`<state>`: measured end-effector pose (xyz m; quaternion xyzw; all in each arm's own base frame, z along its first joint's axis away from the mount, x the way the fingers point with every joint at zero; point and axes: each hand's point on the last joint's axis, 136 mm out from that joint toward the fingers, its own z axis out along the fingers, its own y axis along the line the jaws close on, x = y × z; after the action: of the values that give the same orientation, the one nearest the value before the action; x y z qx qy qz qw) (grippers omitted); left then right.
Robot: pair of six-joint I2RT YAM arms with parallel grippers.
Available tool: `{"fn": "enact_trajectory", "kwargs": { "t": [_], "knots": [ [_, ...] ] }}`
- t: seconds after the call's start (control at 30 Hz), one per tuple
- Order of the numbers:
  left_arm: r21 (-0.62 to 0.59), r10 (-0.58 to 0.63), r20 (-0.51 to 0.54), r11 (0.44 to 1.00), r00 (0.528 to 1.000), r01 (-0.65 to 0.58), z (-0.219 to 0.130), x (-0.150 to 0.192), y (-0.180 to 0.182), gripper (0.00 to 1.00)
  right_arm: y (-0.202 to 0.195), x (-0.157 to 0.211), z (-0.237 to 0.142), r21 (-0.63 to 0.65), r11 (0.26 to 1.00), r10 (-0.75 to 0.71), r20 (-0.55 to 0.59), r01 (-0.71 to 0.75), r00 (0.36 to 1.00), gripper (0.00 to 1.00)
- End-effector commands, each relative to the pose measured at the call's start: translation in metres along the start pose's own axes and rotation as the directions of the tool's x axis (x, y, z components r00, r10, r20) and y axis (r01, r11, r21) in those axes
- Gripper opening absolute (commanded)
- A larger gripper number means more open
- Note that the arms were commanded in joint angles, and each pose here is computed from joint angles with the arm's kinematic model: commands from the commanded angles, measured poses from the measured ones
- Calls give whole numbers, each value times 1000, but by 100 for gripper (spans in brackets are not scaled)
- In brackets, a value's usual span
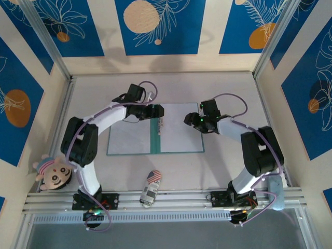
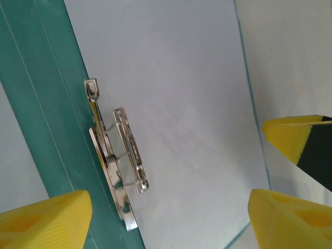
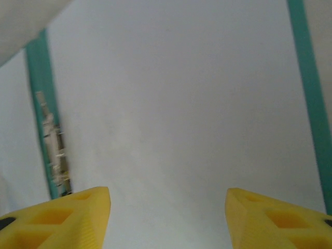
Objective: Put the files into the folder
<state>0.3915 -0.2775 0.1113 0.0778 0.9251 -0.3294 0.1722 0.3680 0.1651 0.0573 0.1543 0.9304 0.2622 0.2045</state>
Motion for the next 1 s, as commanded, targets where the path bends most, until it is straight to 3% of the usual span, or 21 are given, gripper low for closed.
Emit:
{"fn": "enact_trajectory", "kwargs": {
  "t": [0.0,0.97],
  "knots": [
    [24,32,-17,999,999,-32,12,-6,-4,79,5,-20,7,8,1000,13,40,-14,999,61],
    [55,7,-51,998,999,-4,25,-2,-2,79,0,-25,41,41,999,25,-74,-22,997,60]
  ]
}}
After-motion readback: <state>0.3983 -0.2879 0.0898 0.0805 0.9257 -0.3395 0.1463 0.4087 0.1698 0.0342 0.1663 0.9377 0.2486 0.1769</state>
